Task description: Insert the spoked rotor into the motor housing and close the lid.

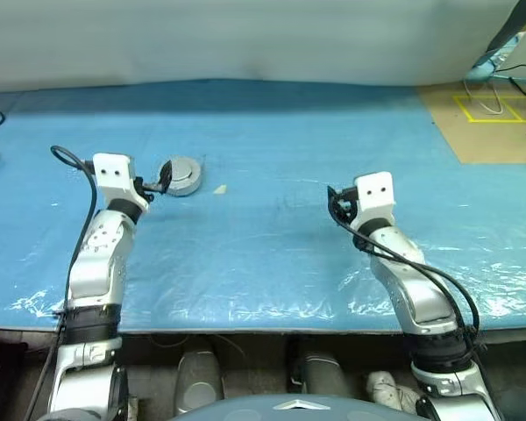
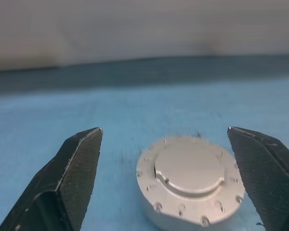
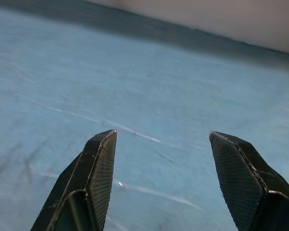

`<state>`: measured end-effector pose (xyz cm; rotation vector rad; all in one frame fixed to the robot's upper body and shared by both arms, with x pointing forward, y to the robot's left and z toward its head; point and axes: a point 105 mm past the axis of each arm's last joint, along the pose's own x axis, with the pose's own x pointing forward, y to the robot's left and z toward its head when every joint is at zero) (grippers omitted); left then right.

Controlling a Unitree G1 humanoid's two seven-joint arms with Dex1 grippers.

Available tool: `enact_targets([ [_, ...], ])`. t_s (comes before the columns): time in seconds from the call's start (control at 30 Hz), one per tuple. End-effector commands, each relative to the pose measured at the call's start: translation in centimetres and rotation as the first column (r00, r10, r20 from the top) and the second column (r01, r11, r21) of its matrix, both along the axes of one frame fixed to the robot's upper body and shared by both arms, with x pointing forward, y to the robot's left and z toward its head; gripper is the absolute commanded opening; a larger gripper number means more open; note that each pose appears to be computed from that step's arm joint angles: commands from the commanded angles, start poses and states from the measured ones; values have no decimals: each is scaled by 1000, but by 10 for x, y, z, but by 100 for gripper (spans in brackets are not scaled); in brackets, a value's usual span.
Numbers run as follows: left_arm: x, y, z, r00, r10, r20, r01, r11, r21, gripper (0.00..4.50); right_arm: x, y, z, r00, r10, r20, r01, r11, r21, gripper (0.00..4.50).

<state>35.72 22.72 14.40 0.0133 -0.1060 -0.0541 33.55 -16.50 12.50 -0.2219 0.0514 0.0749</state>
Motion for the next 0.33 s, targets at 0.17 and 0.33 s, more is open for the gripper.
enact_targets([
  [0.17, -37, -20, -24, 998, -50, -40, 51, 998, 37, 434, -11, -8, 7, 997, -68, 36, 68, 998, -7, 323],
  [0.33, -31, -14, -23, 1000, -5, -24, 6, 1000, 28, 434, -2, -7, 13, 997, -65, 51, 66, 998, -20, 323],
])
